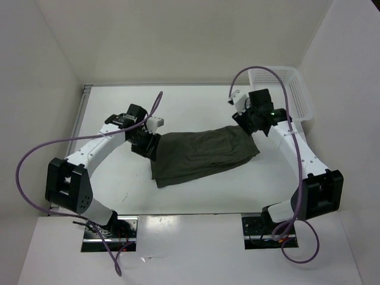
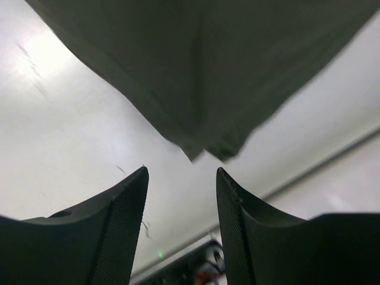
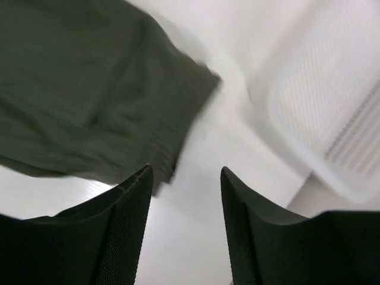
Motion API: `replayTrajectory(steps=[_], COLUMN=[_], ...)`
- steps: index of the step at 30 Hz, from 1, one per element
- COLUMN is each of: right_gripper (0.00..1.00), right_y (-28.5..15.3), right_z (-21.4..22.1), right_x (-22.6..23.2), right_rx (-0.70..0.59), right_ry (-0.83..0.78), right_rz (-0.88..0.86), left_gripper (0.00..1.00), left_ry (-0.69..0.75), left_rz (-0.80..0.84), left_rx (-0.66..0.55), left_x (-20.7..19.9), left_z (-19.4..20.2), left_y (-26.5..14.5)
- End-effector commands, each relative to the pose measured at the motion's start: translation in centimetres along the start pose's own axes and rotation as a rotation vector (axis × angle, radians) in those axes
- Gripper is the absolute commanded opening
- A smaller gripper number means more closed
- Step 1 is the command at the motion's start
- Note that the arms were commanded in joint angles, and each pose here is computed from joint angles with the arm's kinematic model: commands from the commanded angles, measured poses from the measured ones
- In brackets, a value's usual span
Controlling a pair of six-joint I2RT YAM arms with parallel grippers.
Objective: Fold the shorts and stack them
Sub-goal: Fold the shorts
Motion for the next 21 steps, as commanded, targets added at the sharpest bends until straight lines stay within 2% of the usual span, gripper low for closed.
replayTrajectory(steps=[1, 4, 6, 9, 12, 16, 21], right_gripper=[0.47, 0.33, 0.22, 0.12, 0.09, 0.06, 0.06], right_y=[-0.6, 0.8, 1.1, 2.4, 4.6, 7.1, 8.6], right_z=[-4.2, -5.7, -7.3, -7.0, -4.8, -0.3, 3.8], right_x=[5.8, 9.3, 13.2, 18.3, 21.0, 22.6, 22.9], right_rx=[-0.093, -0.12, -0.171, -0.16, -0.105, -0.002, 0.076], right_ry=[-0.106, -0.148, -0.218, -0.265, -0.268, -0.281, -0.3], right_rz=[-0.138, -0.218, -0.298, -0.433, -0.529, -0.571, -0.544], left_gripper=[0.58, 0.58, 0.58, 0.58, 0.58, 0.58, 0.58], left_ry=[0.026, 0.027, 0.025, 0.03, 0.021, 0.02, 0.007], left_rz=[-0.085, -0.196, -0.219, -0.223, -0.202, -0.189, -0.199], left_rx=[-0.155, -0.182, -0.181, -0.206, -0.159, -0.151, -0.132], left_x=[3.0, 5.8, 6.8, 7.2, 7.5, 7.5, 8.4], left_z=[-4.9, -6.9, -7.7, -9.2, -8.6, -8.3, -7.5], left_y=[2.1, 4.6, 6.0, 6.5, 8.4, 9.4, 11.0])
Point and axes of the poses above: each gripper's point midway between its finger pads, its own y axis out along the fingers, its own x axis along the line the jaws close on, z = x × y, the point moved 2 cm from there along -y, back along the fingers, and after that the axes turned 4 degrees about y, right-handed, at the moved point
